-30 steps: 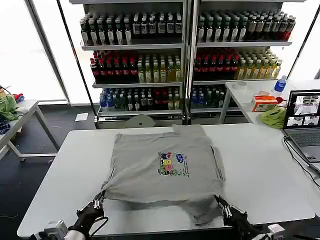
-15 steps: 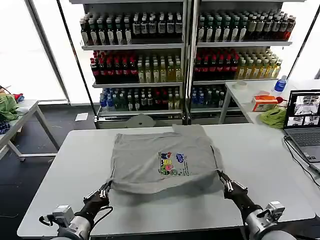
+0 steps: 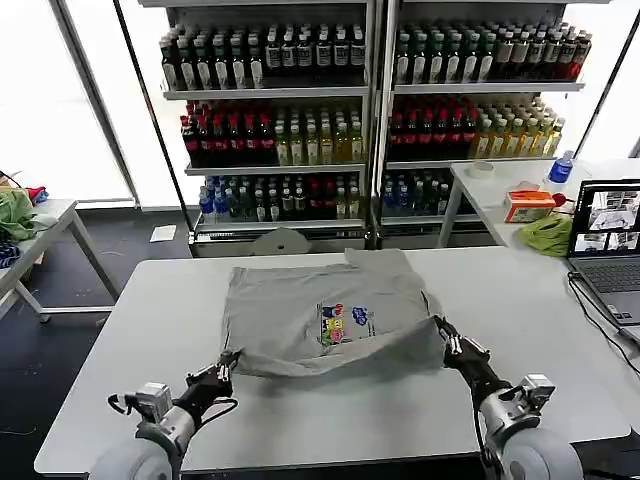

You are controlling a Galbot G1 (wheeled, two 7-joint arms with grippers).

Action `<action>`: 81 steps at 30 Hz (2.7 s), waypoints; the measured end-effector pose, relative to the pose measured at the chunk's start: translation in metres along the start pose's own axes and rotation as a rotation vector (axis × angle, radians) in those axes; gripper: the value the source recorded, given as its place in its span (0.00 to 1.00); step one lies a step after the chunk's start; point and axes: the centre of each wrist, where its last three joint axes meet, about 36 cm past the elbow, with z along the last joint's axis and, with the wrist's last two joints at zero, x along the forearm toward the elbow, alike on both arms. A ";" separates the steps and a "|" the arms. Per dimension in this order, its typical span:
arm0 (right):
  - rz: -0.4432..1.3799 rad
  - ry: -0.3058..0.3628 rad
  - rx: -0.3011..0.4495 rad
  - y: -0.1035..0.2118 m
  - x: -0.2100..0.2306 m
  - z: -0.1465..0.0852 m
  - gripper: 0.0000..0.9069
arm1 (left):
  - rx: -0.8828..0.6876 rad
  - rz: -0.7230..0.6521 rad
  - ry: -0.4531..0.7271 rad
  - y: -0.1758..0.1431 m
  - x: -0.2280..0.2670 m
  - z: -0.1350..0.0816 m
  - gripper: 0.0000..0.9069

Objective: Fold and organize the clothes.

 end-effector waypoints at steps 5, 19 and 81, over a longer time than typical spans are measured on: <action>0.004 0.000 0.010 -0.002 -0.002 -0.002 0.00 | -0.027 -0.010 0.013 0.014 -0.011 -0.005 0.01; 0.043 0.025 0.035 -0.003 -0.018 0.010 0.00 | -0.047 -0.042 0.030 0.042 -0.016 -0.012 0.01; 0.183 0.135 0.189 0.000 0.001 0.021 1.00 | 0.025 -0.153 0.023 0.055 -0.022 0.016 1.00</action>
